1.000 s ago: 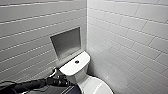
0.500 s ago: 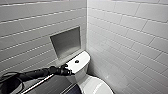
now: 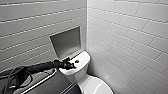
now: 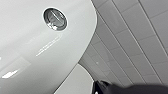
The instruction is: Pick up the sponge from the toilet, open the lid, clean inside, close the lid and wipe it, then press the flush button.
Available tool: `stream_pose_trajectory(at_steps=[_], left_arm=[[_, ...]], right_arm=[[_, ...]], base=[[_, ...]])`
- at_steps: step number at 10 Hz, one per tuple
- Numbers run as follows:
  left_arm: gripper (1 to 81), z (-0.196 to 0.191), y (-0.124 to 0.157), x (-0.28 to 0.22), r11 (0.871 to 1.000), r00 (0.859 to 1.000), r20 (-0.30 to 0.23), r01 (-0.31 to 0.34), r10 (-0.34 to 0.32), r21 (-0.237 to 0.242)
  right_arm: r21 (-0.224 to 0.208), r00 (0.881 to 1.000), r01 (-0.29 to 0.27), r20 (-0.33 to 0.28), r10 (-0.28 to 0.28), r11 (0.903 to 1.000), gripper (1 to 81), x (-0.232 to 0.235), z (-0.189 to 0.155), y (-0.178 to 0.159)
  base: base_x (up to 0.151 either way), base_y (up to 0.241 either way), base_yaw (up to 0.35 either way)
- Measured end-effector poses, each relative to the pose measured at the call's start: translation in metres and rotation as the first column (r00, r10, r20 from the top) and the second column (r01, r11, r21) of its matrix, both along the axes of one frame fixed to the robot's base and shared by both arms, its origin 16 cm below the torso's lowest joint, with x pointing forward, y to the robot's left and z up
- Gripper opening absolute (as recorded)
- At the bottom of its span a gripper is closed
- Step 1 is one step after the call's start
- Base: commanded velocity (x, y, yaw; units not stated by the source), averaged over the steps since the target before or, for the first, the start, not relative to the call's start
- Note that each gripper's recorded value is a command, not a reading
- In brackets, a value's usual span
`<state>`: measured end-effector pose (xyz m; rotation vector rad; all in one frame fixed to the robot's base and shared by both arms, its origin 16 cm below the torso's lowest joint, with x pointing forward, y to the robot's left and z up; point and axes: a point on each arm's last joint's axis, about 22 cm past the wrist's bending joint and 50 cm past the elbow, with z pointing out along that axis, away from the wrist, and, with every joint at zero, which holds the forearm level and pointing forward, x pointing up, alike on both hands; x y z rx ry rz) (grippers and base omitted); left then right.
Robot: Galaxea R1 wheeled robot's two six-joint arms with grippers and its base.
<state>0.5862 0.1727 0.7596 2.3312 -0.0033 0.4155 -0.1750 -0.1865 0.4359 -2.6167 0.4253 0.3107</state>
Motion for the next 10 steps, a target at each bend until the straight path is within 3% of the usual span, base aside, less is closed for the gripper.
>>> stream_pose_trajectory(at_steps=[3, 6, 10], left_arm=[[1.0, -0.016, 0.011, 0.032, 0.998, 0.999, -0.015, -0.046, 0.047, 0.043], [1.0, -0.051, -0.002, 0.050, 0.996, 0.996, -0.067, -0.055, 0.060, 0.067], [1.0, -0.034, -0.024, 0.089, 0.994, 0.997, -0.022, -0.069, 0.071, 0.085]], right_arm=[[0.000, 0.999, 0.002, -0.035, -0.002, 1.0000, 1.0, -0.017, 0.005, -0.001], [-0.005, 0.990, 0.007, -0.139, -0.007, 1.0000, 1.0, -0.083, 0.033, -0.022], [0.039, 0.992, 0.038, -0.122, -0.033, 0.9985, 1.0, -0.079, 0.039, -0.018]], base=[[0.000, 0.000, 0.000], [0.000, 0.000, 0.000], [0.000, 0.000, 0.000]])
